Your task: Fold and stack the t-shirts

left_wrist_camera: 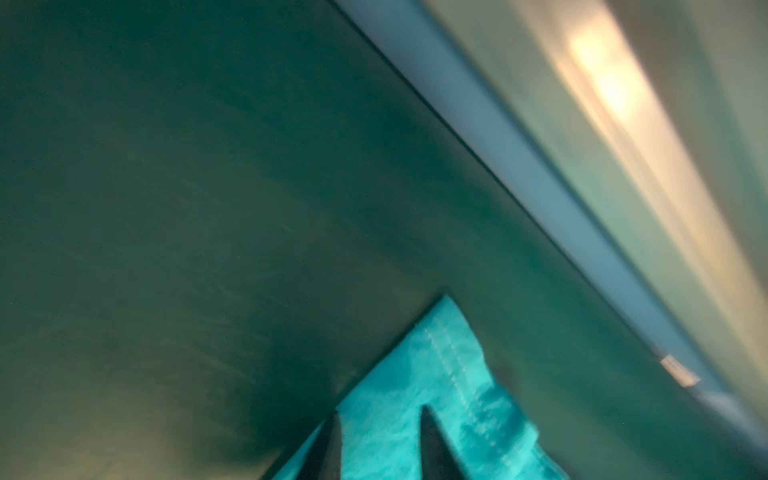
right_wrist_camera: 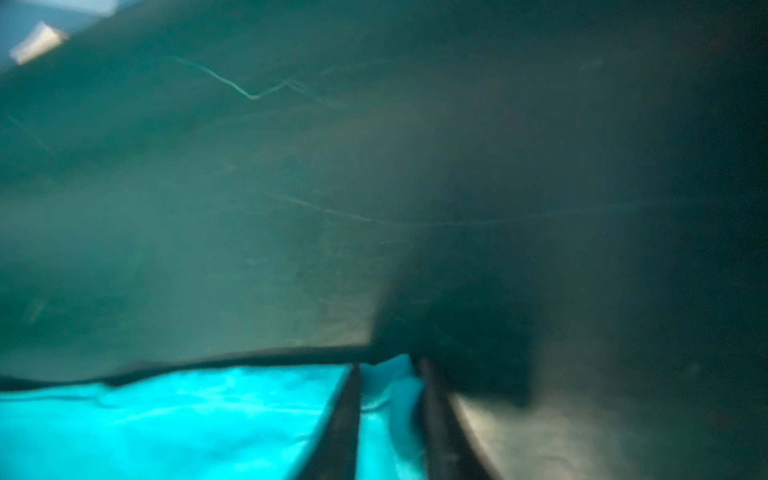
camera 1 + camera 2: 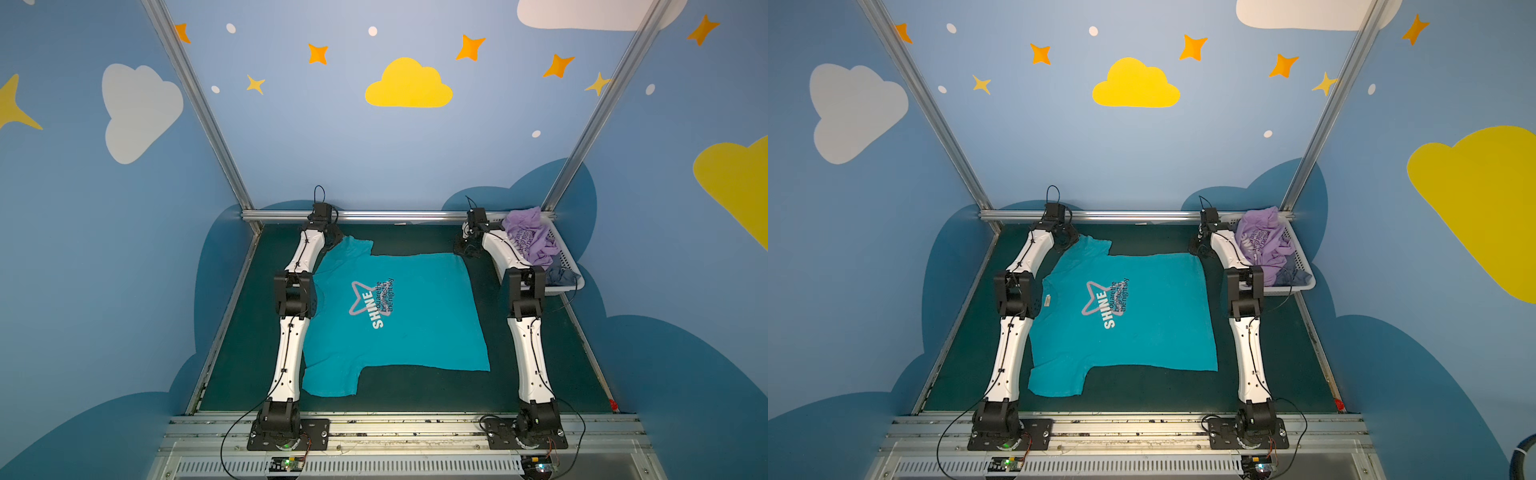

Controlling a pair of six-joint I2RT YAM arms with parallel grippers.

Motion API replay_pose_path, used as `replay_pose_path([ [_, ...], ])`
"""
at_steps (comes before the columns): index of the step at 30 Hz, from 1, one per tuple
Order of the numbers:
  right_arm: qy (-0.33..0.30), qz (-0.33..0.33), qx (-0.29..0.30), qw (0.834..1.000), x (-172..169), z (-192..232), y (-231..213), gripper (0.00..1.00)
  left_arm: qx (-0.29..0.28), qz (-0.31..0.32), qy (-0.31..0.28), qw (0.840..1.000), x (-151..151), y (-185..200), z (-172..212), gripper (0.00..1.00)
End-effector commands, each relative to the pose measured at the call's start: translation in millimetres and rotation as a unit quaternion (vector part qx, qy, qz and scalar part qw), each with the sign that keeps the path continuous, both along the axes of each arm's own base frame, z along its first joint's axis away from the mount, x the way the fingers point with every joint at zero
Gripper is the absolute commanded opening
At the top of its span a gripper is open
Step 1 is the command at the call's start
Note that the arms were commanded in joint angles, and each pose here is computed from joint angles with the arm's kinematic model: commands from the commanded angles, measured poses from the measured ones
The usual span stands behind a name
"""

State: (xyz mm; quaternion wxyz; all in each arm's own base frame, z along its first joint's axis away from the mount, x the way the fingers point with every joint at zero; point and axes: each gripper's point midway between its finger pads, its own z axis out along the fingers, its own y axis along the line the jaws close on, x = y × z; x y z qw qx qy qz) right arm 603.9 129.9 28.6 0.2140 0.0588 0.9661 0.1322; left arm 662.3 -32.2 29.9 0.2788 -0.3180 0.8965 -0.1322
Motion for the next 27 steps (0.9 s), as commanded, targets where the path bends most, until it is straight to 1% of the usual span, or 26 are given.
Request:
replay_pose_path([
  [1, 0.001, 0.006, 0.0, 1.0, 1, -10, 6, 0.0, -0.007, 0.001, 0.051, 0.999, -15, 1, -44, 0.1],
  [2, -0.003, 0.005, -0.004, 1.0, 2, -7, 5, 0.0, -0.006, 0.002, 0.05, 0.999, -15, 2, -42, 0.05],
  [3, -0.006, 0.007, -0.007, 1.0, 3, -4, 5, 0.0, -0.005, 0.004, 0.05, 0.999, -15, 4, -40, 0.04],
  [6, -0.018, 0.012, -0.018, 1.0, 4, 10, 3, 0.0, -0.006, 0.007, 0.048, 0.999, -15, 7, -34, 0.04],
  [10, -0.041, 0.017, -0.03, 0.999, 4, 31, 2, 0.0, -0.004, 0.002, 0.04, 0.999, -16, 11, -15, 0.04],
  [16, -0.073, 0.013, -0.031, 0.997, 3, 58, -1, 0.0, -0.002, -0.001, 0.018, 1.0, -17, 15, 18, 0.04],
  [22, -0.079, 0.02, -0.027, 0.996, -3, 71, -1, 0.0, -0.002, -0.003, 0.005, 1.0, -22, 17, 45, 0.04],
  [25, -0.079, 0.022, -0.023, 0.996, -6, 72, 1, 0.0, 0.002, -0.002, 0.003, 1.0, -25, 20, 48, 0.04],
  [26, -0.08, 0.023, -0.021, 0.996, -6, 74, 2, 0.0, 0.007, -0.002, 0.005, 1.0, -25, 21, 47, 0.04],
  [27, -0.08, 0.024, -0.019, 0.996, -6, 74, 3, 0.0, 0.016, -0.002, 0.01, 1.0, -26, 24, 43, 0.17],
])
